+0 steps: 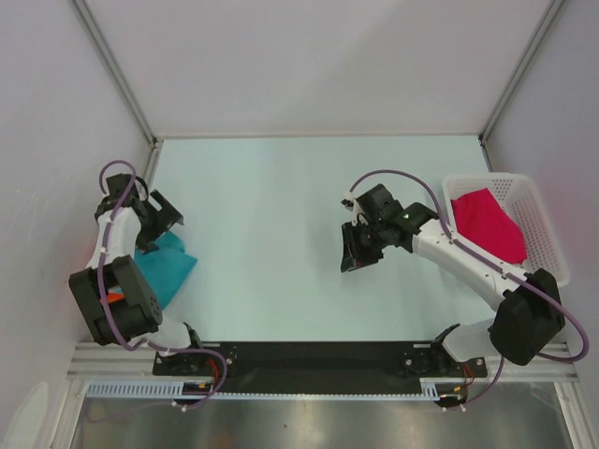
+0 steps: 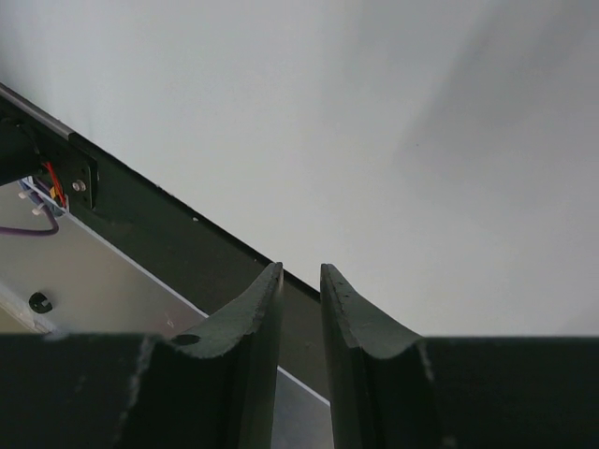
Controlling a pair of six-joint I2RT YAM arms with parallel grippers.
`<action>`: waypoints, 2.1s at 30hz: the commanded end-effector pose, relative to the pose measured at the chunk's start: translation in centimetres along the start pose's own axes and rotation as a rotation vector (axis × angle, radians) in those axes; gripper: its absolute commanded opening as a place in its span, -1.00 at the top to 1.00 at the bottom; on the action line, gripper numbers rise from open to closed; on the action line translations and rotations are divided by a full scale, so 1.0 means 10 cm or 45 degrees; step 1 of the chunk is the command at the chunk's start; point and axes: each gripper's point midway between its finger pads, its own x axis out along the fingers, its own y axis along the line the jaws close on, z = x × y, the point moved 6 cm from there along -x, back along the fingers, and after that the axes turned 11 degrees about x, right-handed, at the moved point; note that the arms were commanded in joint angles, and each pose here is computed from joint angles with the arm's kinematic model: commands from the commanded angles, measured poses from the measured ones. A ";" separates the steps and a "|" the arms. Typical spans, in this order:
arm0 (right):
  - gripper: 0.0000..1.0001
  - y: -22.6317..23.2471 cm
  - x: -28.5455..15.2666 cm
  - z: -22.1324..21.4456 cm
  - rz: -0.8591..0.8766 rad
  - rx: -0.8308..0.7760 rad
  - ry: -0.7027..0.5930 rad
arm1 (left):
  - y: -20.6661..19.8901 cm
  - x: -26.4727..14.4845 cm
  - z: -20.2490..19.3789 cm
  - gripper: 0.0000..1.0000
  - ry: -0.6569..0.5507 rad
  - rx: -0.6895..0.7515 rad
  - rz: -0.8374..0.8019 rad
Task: Fold and stack the t-shirts
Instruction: Smooth out wrinkles on the folded tshirt
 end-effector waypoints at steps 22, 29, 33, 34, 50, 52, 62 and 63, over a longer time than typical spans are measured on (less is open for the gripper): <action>0.45 0.29 0.11 0.08 0.022 -0.075 0.009 | 0.53 -0.34 0.41 -0.99 -0.234 -0.132 0.125; 0.46 0.38 0.16 0.00 0.030 -0.106 0.023 | 0.04 -0.82 0.58 -0.99 -0.539 0.064 -0.153; 0.46 0.41 0.19 -0.04 0.019 -0.127 0.030 | -0.06 -1.01 0.45 -0.99 -0.589 0.067 -0.242; 0.46 0.42 0.19 -0.05 0.018 -0.132 0.029 | -0.03 -1.00 0.42 -0.99 -0.567 0.055 -0.220; 0.47 0.34 0.29 -0.07 -0.026 -0.140 0.052 | 0.29 -0.45 -0.02 -0.99 -0.192 -0.057 0.056; 0.47 0.33 0.32 -0.07 -0.034 -0.141 0.058 | 0.31 -0.40 -0.01 -0.99 -0.171 -0.079 0.073; 0.48 0.28 0.42 -0.03 -0.078 -0.145 0.077 | 0.47 0.02 0.04 -0.99 -0.029 -0.185 0.033; 0.48 0.28 0.42 -0.02 -0.077 -0.144 0.078 | 0.48 0.04 0.05 -0.99 -0.028 -0.188 0.035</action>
